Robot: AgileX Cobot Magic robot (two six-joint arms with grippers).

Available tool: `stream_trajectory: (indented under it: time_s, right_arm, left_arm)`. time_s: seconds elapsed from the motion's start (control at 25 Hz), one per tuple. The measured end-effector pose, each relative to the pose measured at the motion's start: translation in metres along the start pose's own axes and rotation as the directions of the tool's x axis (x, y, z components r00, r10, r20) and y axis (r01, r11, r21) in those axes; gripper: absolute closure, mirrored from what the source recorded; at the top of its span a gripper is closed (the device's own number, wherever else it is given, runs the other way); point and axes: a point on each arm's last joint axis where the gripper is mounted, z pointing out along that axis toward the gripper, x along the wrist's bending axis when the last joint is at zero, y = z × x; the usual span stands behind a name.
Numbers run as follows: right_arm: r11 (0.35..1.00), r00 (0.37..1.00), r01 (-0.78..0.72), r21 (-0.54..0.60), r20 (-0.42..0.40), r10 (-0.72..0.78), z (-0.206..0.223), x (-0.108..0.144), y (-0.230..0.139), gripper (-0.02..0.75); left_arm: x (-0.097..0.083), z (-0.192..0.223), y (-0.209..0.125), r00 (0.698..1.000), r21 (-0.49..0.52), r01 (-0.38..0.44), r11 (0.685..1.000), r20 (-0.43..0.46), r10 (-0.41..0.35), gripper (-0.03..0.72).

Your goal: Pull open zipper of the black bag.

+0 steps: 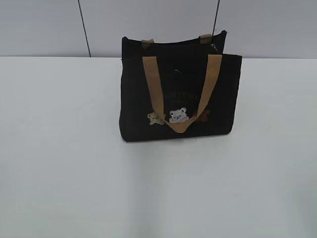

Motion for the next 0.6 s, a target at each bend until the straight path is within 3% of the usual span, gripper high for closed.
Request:
stream_trajectory:
  time_s: [0.2, 0.32, 0.6]
  right_arm:
    - [0.992, 0.987, -0.126, 0.002, 0.1, 0.126, 0.0, -0.009, -0.001, 0.265]
    - [0.997, 0.988, -0.081, 0.009, 0.135, 0.079, -0.001, -0.012, -0.002, 0.265]
    - [1.0, 0.996, -0.007, 0.013, 0.092, 0.005, 0.0, -0.008, -0.001, 0.265]
  left_arm:
    - [0.0, 0.0, 0.0, 1.0, 0.0, 0.0, 1.0, 0.0, 0.0, 0.216]
    - [0.0, 0.0, 0.0, 1.0, 0.0, 0.0, 1.0, 0.0, 0.0, 0.216]
    - [0.0, 0.0, 0.0, 1.0, 0.0, 0.0, 1.0, 0.0, 0.0, 0.216]
